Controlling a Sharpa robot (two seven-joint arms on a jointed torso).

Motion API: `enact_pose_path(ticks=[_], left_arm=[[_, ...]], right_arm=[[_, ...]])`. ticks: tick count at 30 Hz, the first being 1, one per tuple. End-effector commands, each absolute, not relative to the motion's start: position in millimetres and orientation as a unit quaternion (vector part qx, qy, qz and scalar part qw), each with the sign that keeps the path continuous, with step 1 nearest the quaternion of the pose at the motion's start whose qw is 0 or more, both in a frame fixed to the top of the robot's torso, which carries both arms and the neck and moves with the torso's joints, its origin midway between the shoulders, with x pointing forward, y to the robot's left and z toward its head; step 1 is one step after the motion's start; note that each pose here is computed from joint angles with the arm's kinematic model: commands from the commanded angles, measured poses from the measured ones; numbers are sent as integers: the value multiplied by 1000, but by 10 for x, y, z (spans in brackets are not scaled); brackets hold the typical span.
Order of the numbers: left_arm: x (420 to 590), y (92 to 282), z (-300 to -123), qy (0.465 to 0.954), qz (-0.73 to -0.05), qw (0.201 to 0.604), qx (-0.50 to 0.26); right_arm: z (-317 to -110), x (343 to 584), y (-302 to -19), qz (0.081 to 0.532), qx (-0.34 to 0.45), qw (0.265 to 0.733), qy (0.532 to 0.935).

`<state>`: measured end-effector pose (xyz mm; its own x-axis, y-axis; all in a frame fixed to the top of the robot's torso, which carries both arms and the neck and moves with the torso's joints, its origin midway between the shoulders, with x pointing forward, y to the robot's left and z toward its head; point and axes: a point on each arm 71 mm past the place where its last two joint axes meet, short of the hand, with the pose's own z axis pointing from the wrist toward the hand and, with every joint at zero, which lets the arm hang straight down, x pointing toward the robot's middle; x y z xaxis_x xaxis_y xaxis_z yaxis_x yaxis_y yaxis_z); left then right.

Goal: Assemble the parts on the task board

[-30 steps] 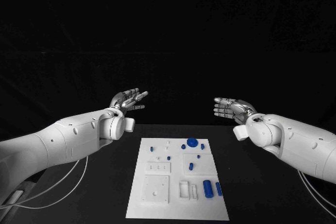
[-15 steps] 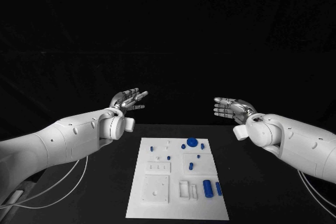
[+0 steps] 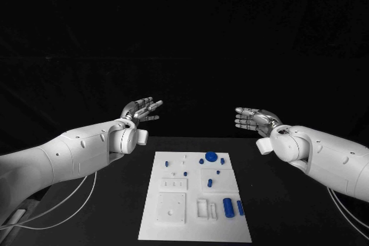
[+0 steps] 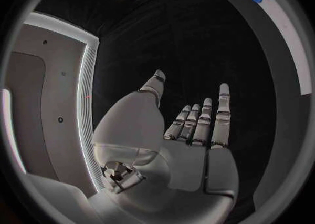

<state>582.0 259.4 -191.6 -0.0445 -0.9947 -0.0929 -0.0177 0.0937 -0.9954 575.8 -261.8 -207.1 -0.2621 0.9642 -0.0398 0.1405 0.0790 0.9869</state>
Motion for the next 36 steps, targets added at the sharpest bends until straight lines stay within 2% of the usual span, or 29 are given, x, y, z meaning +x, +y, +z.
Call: enact_pose_path(ticks=[1, 12, 23, 36], left_arm=[[5822, 2582, -1889, 538, -490, 505, -464], [5813, 2801, -1869, 528, -478, 521, -471], [5814, 2653, -1872, 533, -489, 509, -466], [5818, 2639, -1872, 533, -490, 509, -465]], right_arm=[[-2067, 5755, -2618, 514, 447, 405, 610], [-2103, 5753, -2816, 500, 460, 419, 602], [-2105, 5745, -2673, 511, 455, 406, 607], [-2105, 5745, -2666, 511, 454, 406, 606]])
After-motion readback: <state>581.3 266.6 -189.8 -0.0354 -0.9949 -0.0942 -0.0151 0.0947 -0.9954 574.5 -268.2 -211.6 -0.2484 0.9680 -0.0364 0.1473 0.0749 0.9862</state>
